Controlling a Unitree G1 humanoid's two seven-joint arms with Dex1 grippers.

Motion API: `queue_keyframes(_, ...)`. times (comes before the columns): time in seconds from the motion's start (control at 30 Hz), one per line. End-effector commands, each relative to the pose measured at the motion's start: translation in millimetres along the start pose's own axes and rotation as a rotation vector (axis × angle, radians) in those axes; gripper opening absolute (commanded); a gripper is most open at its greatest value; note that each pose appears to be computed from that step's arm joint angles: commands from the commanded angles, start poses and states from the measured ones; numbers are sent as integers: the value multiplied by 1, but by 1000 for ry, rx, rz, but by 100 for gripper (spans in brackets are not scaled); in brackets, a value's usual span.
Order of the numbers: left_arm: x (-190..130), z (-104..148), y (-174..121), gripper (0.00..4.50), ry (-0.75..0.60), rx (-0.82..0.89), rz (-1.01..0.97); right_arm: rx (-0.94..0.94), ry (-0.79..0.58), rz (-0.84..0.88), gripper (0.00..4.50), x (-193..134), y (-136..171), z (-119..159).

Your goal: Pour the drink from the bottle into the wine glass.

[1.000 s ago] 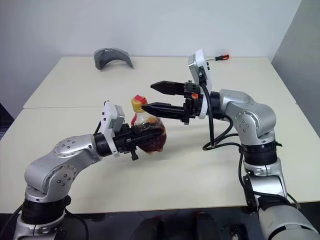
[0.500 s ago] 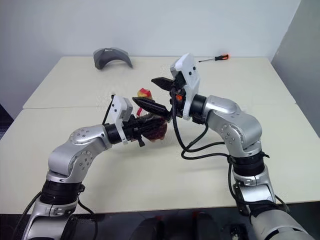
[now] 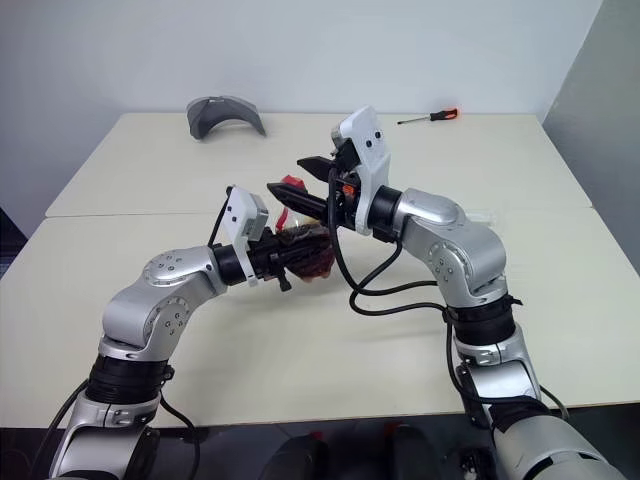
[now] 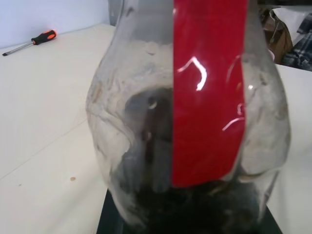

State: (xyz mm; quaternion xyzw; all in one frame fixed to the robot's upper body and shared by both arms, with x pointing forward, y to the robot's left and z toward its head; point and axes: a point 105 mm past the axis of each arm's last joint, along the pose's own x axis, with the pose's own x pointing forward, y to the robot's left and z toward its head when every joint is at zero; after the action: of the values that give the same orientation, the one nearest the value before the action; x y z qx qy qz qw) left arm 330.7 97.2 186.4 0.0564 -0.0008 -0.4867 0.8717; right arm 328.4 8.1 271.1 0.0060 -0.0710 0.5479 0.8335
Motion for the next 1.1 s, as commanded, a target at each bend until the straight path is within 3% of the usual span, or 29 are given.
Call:
queue_keyframes(0.03, -2, 17, -3, 75, -51, 58, -10, -49, -53, 1, 183, -1, -1, 18)
queue_keyframes(0.1, -1, 17, -3, 75, -52, 58, -9, -54, -52, 6, 122, -1, -1, 18)
queue_keyframes(0.3, -3, 22, -9, 74, -63, 58, -34, -76, -56, 121, 122, -1, 8, 23)
queue_keyframes(0.63, -20, 35, -58, 74, -60, 45, -226, -16, -56, 649, 122, -12, 46, 29)
queue_keyframes(0.87, -24, 42, -64, 74, -66, 37, -218, -46, -45, 681, 122, 0, 42, 25)
queue_keyframes(1.1, -23, 34, -51, 74, -48, 37, -151, -51, -77, 547, 359, -2, 21, 30)
